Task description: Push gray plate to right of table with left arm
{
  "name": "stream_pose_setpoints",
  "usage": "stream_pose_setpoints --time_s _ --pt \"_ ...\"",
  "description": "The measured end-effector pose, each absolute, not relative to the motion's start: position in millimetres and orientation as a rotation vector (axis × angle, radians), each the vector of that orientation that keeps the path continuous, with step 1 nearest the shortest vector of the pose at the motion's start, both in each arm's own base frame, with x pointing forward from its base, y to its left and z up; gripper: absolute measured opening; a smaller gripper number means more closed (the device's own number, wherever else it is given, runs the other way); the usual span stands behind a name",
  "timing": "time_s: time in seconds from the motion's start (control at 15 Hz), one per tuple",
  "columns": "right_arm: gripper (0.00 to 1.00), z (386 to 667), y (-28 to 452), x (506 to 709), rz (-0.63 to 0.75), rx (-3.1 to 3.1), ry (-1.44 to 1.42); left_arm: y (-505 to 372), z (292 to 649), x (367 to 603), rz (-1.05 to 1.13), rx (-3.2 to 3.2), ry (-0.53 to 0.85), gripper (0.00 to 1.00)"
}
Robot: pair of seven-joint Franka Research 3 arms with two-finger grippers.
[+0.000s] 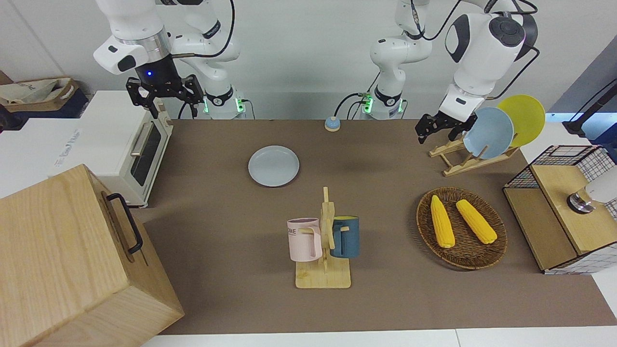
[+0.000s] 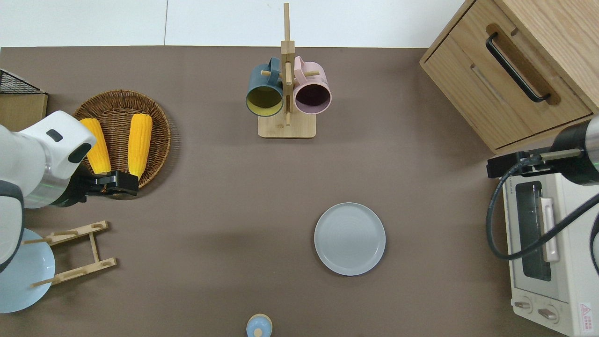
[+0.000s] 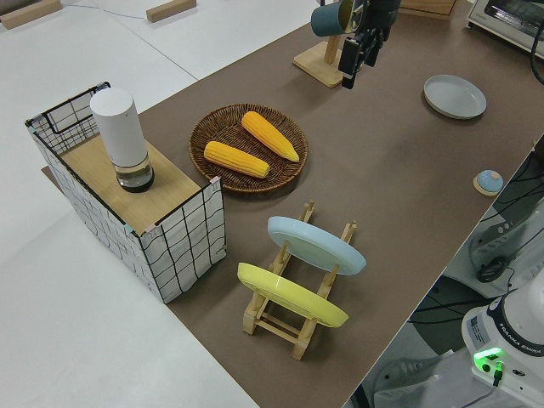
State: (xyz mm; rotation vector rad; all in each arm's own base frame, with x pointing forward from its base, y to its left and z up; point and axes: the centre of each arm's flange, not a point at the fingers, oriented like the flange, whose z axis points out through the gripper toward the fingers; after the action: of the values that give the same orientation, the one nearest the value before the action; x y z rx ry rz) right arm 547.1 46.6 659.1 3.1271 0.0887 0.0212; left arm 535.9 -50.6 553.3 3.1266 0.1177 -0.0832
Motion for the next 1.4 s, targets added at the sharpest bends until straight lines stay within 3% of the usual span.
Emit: stream_pose_setpoints --time_s 0.33,0.93,1.4 --pt "0.99 659 47 547 0.021 3.127 0.089 -17 590 535 -0.064 3.121 0.054 1.00" --pt "0.99 659 47 547 0.021 3.127 0.089 23 604 534 -0.048 3.107 0.061 1.00" --pt "0.99 659 47 547 0.021 3.127 0.089 7 610 532 -0.059 3.093 -0.060 1.00"
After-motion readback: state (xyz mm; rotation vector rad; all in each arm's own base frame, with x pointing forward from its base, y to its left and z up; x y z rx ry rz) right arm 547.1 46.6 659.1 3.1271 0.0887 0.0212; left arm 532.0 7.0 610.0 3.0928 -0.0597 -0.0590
